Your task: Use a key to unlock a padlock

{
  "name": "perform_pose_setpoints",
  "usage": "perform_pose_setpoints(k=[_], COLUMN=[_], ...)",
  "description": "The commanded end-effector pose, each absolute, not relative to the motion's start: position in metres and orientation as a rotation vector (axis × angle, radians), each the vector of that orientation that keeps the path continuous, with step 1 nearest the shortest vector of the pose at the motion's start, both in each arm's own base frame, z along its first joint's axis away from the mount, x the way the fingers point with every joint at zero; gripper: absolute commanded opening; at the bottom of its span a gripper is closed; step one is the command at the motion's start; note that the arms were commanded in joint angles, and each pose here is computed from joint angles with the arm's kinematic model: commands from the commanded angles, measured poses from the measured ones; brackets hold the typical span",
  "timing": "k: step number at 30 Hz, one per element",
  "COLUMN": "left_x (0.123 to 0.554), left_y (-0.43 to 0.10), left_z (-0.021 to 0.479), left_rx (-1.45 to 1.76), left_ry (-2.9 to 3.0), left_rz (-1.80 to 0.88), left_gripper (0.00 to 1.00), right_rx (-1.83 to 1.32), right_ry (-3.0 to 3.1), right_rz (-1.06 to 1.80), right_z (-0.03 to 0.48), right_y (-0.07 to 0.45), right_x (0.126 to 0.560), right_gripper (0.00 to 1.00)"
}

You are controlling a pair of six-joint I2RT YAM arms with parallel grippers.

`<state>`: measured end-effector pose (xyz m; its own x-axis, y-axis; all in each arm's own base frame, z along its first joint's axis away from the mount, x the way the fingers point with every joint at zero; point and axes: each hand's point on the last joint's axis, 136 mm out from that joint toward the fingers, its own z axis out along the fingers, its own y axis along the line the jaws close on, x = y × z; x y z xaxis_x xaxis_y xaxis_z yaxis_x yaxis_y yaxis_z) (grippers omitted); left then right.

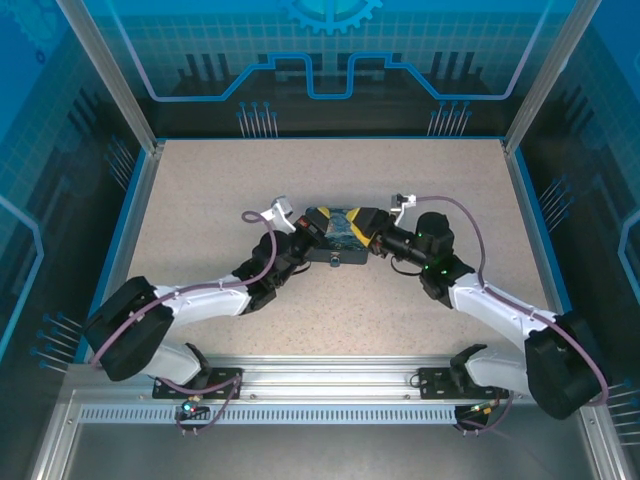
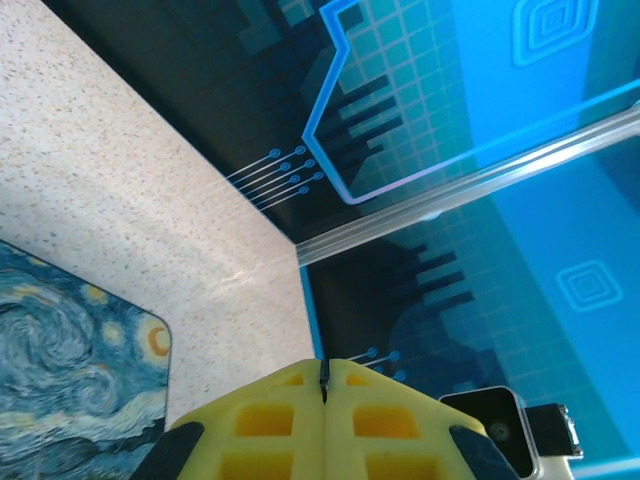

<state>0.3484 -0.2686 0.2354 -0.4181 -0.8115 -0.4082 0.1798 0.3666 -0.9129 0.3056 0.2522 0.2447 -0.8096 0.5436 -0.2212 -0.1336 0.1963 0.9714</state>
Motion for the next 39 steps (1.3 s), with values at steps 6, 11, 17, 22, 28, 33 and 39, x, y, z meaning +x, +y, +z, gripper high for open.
perform_pose_setpoints(k=[6,11,17,22,28,33,39], left_x=[0.345,0.344,0.344,0.346,0.348,0.348,0.347], left_y=[-0.271,-0.269,-0.272,-0.276,-0.276,-0.274,-0.274], left_z=[0.256,0.255,0.255,0.254,0.252,0.254,0.256], left_rx=[-0.663,-0.687,-0.699,-0.7,-0.717,-0.722,-0.716], left_ry=[1.466,1.441,1.425,1.423,1.407,1.397,1.4], left_rz=[-1.357,-1.365,-1.378,-1.386,-1.395,-1.394,-1.393], left_gripper=[0.0,0.0,0.0,0.0,0.0,0.0,0.0], right_rx=[0.363,0.382,0.399,0.399,0.405,0.412,0.415], right_ry=[1.83,1.835,1.838,1.852,1.863,1.872,1.873], right_rz=[1.723,1.724,1.731,1.738,1.737,1.737,1.735], right_z=[0.269,0.261,0.254,0.249,0.244,0.238,0.236], right_y=[0.276,0.279,0.28,0.281,0.281,0.28,0.277], right_x=[0.316,0.319,0.322,0.321,0.32,0.318,0.314], right_gripper=[0.48,0.41,0.35,0.29,0.24,0.23,0.22])
